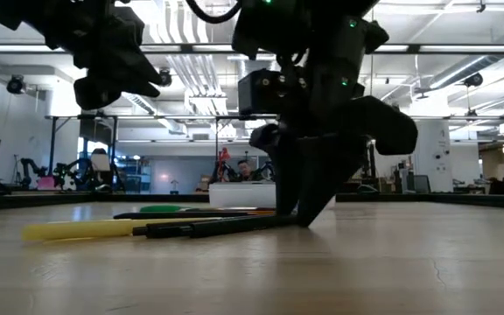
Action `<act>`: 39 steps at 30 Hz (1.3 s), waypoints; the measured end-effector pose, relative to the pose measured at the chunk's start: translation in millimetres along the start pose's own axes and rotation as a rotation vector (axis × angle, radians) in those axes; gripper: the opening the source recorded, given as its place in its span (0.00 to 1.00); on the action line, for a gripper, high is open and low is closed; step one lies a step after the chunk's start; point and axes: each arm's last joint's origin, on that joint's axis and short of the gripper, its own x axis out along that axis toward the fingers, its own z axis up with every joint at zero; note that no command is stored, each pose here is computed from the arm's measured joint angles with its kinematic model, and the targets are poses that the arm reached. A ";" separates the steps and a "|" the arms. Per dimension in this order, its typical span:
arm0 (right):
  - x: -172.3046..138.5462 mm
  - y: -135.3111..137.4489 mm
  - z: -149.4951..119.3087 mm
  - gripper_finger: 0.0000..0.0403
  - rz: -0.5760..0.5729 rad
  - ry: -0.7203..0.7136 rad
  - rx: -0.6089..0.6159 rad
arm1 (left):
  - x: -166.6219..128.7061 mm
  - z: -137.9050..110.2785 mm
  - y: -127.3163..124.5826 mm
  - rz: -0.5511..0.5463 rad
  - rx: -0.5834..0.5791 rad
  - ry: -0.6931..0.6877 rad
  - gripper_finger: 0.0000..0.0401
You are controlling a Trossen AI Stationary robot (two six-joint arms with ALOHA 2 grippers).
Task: Pick & place school supplies into a supply box
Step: Put the black pen into the black supply box
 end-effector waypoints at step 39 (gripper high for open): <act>-19.6 7.4 5.2 0.48 -0.130 -0.047 0.105 | 3.0 -1.5 1.6 0.032 -0.007 -0.005 0.20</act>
